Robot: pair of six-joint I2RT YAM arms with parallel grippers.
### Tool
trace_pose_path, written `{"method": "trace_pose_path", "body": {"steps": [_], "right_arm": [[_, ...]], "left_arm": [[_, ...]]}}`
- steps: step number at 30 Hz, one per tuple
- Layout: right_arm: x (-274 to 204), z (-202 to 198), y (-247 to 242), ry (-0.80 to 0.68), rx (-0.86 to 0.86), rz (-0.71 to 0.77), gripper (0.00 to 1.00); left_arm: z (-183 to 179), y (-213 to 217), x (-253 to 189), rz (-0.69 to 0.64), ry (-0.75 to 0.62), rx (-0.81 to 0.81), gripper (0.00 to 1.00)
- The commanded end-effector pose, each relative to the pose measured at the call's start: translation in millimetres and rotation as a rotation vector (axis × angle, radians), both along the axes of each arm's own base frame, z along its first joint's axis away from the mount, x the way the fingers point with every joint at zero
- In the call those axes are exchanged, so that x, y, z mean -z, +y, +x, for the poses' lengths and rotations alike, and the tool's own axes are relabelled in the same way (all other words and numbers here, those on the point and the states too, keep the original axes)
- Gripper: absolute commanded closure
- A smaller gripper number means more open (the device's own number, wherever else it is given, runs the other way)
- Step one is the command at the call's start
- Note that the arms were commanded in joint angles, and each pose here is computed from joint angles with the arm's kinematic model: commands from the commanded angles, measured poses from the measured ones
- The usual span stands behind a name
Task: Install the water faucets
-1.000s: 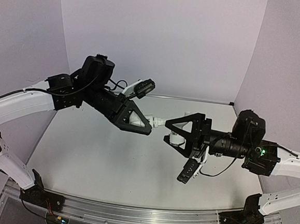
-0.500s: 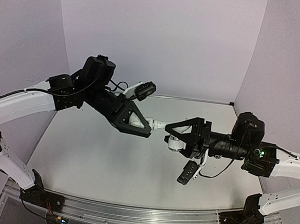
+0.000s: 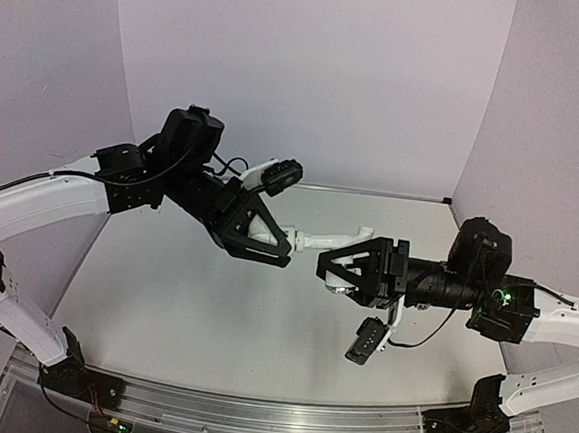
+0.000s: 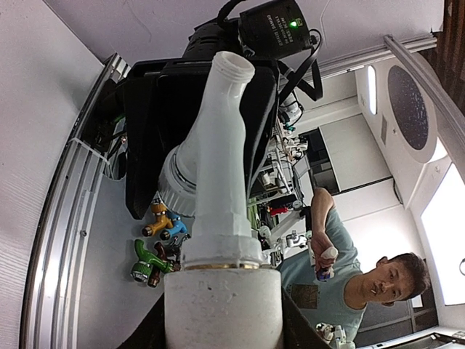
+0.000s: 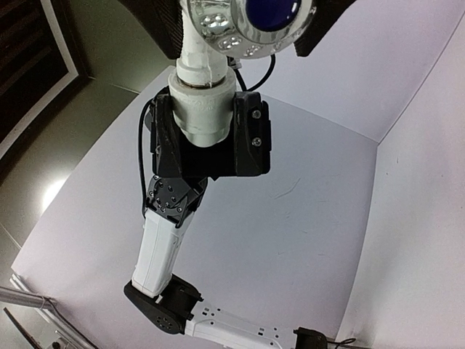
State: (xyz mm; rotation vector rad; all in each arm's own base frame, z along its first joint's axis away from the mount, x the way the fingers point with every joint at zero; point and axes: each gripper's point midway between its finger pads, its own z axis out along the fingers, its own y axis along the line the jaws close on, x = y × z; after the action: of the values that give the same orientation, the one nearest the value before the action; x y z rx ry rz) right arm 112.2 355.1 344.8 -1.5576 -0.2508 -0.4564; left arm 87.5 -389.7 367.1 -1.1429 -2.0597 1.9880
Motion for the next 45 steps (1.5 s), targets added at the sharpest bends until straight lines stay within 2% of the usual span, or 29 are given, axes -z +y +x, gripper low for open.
{"method": "trace_pose_path", "body": {"steps": [1,12,13,14,17,20,25,29,32,39,42,45], "right_arm": [[-33.7,-10.0,-8.5,0.101,-0.039,0.114,0.64],[-47.6,-12.3,-11.5,0.282,-0.055,0.139,0.82],[-45.0,-11.7,-11.2,0.283,-0.051,0.132,0.79],[-41.1,-10.4,-11.0,0.277,-0.043,0.122,0.72],[-23.6,-6.8,-10.8,0.237,-0.016,0.082,0.25],[0.1,-4.5,-12.8,0.226,0.010,0.028,0.03],[28.4,-1.6,-22.7,0.274,0.061,-0.039,0.02],[40.7,-6.1,-32.8,0.354,0.072,-0.068,0.02],[36.2,-5.0,-36.4,0.472,0.093,-0.049,0.02],[-5.8,44.3,-28.0,1.045,0.331,0.196,0.02],[-11.9,61.0,-27.1,1.185,0.409,0.283,0.02],[-3.7,71.5,-28.4,1.278,0.493,0.308,0.02]], "left_arm": [[11.4,-5.9,-6.3,-0.054,-0.107,-0.029,1.00],[25.1,-4.9,2.5,-0.017,-0.225,-0.121,1.00],[23.8,-4.1,0.2,-0.028,-0.227,-0.116,1.00],[21.7,-3.3,-3.9,-0.046,-0.229,-0.106,1.00],[19.0,-2.6,-15.3,-0.096,-0.235,-0.099,1.00],[20.8,-2.1,-22.1,-0.118,-0.253,-0.117,1.00],[32.8,2.5,-30.7,-0.128,-0.312,-0.205,1.00],[70.6,6.9,-27.9,-0.069,-0.399,-0.409,1.00],[111.8,15.5,-12.5,0.026,-0.425,-0.577,1.00],[218.0,84.3,55.0,0.292,-0.406,-0.941,1.00],[242.7,105.7,86.7,0.415,-0.461,-1.011,1.00],[257.8,114.3,108.3,0.460,-0.466,-1.032,1.00]]}}
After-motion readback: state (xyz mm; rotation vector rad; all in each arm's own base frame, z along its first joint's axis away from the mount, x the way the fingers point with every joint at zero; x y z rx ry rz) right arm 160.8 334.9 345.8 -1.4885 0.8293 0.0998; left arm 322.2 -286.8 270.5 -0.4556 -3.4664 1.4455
